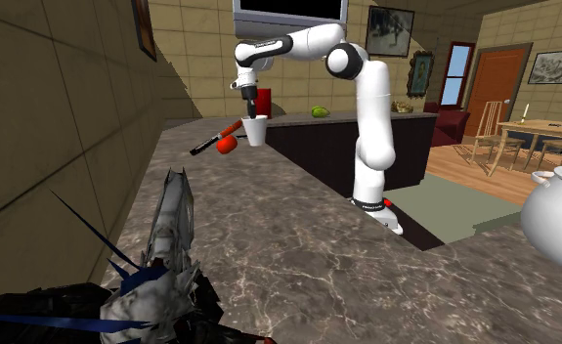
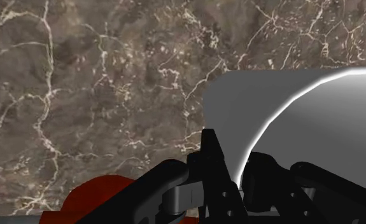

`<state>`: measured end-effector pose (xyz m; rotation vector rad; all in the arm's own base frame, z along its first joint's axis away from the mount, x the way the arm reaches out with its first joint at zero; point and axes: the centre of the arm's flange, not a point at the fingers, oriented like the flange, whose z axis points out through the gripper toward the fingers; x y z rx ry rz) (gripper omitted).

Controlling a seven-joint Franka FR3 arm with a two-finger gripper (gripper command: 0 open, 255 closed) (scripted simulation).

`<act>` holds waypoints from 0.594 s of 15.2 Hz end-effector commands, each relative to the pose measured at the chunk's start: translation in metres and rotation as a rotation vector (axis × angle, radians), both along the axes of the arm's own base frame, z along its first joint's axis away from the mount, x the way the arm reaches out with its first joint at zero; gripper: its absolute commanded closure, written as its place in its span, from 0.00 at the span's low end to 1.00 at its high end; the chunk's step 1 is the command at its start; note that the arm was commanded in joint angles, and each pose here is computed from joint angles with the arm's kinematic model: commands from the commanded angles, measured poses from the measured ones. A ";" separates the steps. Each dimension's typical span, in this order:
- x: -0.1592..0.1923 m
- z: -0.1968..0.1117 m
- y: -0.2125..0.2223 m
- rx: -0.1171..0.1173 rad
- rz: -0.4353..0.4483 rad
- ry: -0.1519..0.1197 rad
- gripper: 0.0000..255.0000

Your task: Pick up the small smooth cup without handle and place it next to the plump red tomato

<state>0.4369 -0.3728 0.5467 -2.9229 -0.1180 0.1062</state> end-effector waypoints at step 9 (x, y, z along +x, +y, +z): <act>0.000 -0.053 0.000 0.000 0.000 -0.001 1.00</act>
